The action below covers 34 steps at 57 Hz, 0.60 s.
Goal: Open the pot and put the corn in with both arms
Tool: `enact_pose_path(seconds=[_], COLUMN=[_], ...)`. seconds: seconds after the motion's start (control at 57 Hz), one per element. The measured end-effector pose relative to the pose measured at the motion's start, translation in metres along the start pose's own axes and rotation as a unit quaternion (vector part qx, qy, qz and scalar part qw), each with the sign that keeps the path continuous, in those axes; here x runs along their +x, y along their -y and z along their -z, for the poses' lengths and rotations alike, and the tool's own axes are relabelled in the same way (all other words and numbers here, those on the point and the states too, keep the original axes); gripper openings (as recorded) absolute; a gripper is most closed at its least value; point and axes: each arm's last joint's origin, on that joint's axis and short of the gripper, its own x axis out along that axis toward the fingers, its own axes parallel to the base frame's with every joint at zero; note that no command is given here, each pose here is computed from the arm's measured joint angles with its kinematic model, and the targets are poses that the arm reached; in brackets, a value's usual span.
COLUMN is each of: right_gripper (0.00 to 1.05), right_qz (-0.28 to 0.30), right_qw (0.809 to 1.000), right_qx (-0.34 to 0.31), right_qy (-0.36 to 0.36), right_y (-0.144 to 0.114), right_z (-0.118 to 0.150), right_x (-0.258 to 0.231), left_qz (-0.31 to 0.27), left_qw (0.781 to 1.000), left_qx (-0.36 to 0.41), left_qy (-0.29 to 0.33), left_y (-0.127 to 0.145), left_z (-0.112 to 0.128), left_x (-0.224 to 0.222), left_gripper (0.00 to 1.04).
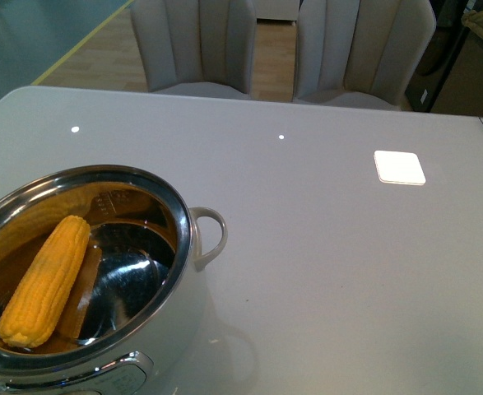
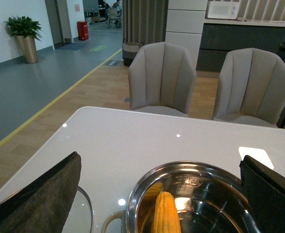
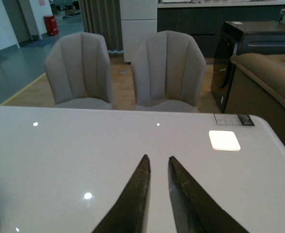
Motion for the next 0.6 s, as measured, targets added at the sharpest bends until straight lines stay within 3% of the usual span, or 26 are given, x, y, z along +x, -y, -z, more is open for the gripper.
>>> enact_pose_path(seconds=[0.404,0.596], right_gripper=[0.96,0.96], right_qz=[0.000,0.000], right_qw=[1.000,1.000], right_qx=[0.000,0.000], right_qy=[0.000,0.000], right_y=[0.0000,0.0000], right_z=[0.0000,0.0000], right_x=[0.0000,0.0000], left_qz=[0.000,0.000], left_qw=[1.000,1.000], left_qx=[0.000,0.000], left_qy=[0.000,0.000], left_y=[0.0000,0.0000], left_z=[0.0000,0.0000], left_x=[0.0000,0.0000], left_gripper=[0.98,0.98])
